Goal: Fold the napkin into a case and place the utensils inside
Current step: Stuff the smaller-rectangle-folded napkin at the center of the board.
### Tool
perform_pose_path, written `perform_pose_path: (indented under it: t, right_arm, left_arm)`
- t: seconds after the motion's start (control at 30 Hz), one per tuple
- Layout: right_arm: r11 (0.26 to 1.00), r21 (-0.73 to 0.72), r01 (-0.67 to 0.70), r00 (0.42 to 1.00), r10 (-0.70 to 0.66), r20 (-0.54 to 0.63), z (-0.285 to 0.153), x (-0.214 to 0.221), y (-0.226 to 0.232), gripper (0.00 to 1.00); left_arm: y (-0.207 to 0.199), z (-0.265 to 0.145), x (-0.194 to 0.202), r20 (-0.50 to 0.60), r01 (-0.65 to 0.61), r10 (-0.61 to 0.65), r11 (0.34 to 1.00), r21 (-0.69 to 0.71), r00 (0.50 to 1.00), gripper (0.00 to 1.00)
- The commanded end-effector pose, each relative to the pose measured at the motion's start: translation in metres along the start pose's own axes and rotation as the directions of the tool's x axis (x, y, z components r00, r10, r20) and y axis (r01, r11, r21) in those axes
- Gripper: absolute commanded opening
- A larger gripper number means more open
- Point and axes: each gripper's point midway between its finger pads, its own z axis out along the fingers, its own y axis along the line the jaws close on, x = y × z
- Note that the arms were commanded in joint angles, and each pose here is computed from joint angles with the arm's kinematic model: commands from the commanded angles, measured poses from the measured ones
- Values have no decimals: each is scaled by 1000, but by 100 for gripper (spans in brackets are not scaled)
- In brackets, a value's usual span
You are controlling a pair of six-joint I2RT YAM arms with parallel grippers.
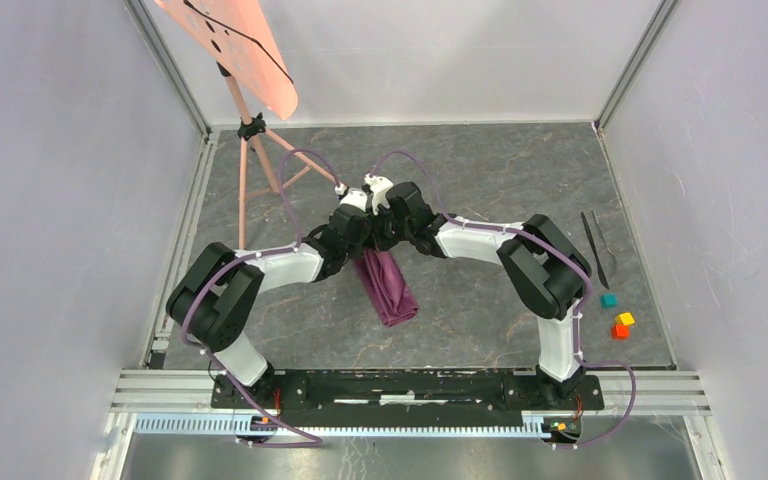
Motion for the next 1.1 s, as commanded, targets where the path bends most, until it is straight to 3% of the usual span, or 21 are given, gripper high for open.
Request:
perform_pose_path:
  t: [0.0, 0.43, 0.6, 0.73, 1.07]
  right_arm:
    - [999, -38, 26, 998, -24, 62, -5, -24, 12, 0]
    - [999, -45, 27, 998, -24, 61, -4, -26, 14, 0]
    - [999, -43, 25, 998, -23, 52, -2, -24, 13, 0]
    - [999, -48, 23, 999, -22, 35, 1, -18, 14, 0]
    - [999, -45, -16, 999, 13, -51, 22, 8, 12, 0]
  left_arm:
    - [0, 3, -21, 45, -47, 48, 998, -28, 998, 26]
    - [-1, 8, -18, 24, -94, 96, 994, -60, 995, 28]
    - [-2, 3, -23, 44, -86, 89, 995, -55, 995, 13]
    - [-7, -4, -32, 89, -39, 39, 999, -8, 995, 3]
    - [-2, -14, -34, 97, 154, -168, 978, 141, 981, 2]
